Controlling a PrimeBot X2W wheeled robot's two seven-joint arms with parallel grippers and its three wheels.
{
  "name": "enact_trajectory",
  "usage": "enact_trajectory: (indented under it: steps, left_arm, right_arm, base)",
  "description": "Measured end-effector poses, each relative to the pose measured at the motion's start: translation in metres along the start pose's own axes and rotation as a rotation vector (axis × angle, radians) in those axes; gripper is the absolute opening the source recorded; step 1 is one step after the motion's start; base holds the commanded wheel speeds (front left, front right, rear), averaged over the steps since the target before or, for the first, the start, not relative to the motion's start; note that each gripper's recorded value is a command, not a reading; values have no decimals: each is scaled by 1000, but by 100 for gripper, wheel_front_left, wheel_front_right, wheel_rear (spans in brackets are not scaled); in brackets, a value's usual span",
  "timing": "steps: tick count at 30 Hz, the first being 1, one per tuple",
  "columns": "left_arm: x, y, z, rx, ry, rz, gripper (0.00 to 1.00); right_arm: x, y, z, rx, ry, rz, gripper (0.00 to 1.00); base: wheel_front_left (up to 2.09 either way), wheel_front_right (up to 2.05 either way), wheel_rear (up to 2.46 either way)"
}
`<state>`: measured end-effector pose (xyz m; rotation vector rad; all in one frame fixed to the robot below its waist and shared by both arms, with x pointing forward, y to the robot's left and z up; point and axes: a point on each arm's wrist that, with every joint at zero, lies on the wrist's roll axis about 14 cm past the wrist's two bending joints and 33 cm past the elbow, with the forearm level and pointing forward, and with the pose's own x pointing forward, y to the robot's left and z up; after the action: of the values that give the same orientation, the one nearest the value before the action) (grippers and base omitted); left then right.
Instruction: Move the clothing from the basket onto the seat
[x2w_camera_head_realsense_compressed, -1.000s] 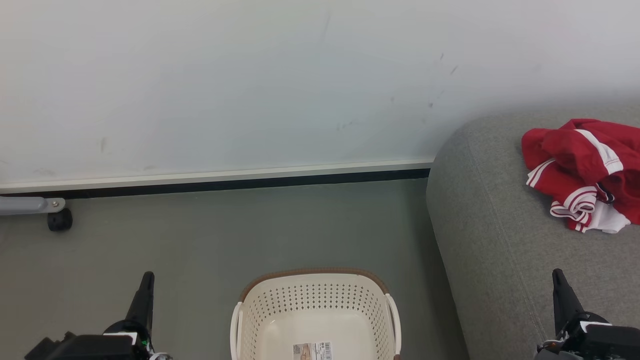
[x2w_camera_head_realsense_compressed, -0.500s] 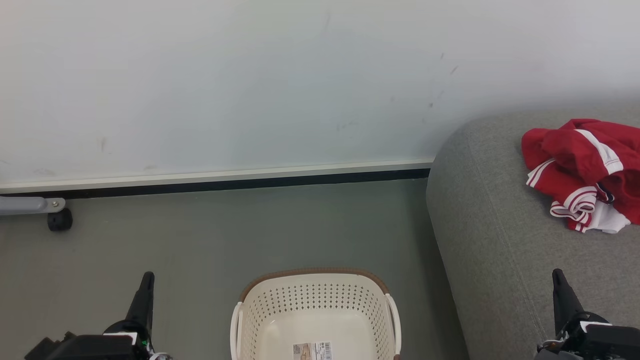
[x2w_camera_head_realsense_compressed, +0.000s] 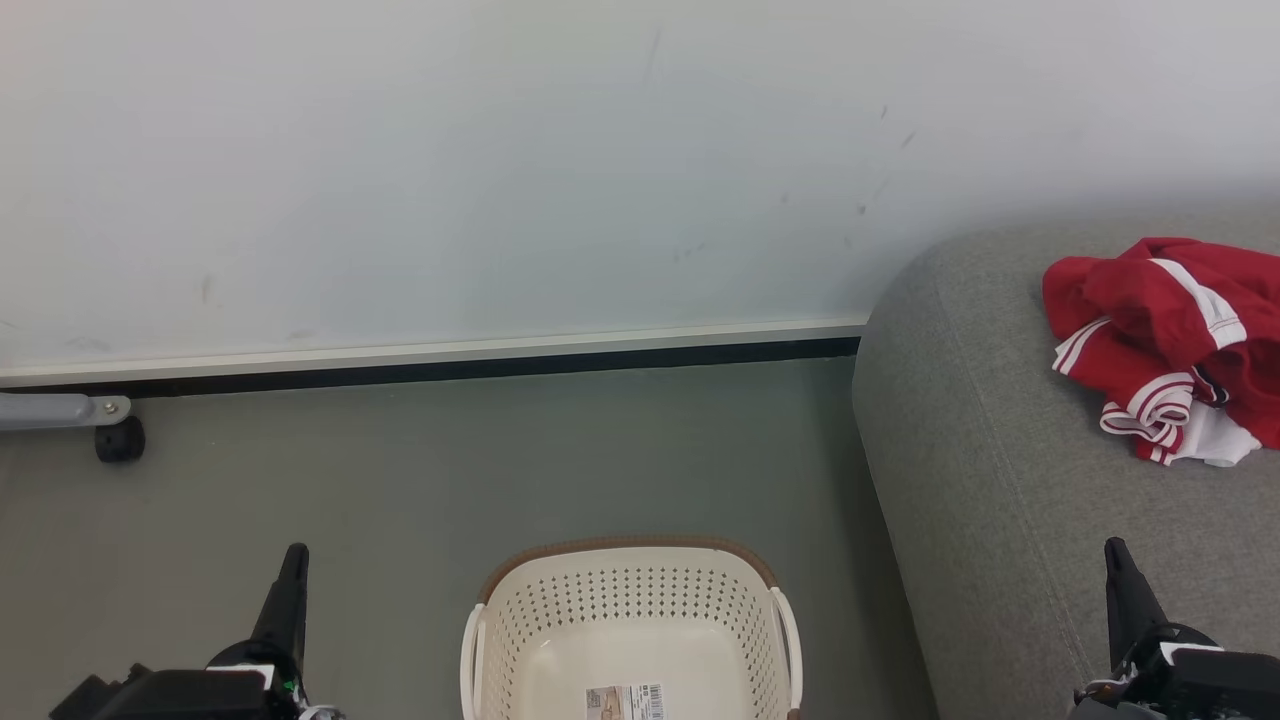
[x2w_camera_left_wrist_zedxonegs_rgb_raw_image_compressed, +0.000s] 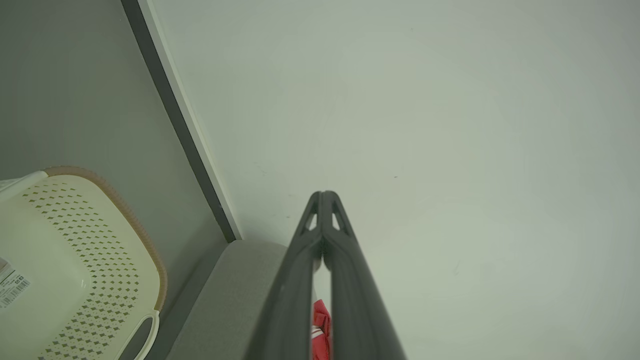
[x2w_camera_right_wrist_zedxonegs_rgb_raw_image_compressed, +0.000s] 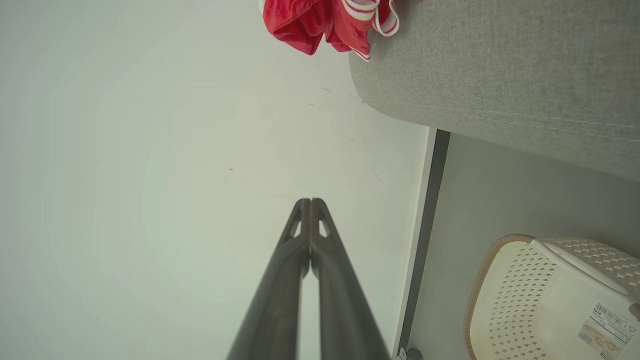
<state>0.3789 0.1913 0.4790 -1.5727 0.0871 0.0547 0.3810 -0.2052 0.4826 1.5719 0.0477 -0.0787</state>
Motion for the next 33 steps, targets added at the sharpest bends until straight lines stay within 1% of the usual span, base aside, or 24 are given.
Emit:
enact_trajectory:
  steps: [33]
  left_arm:
    - [0,0,0,0,0,0,0]
  right_arm:
    - [0,0,0,0,0,0,0]
  base:
    - [0,0,0]
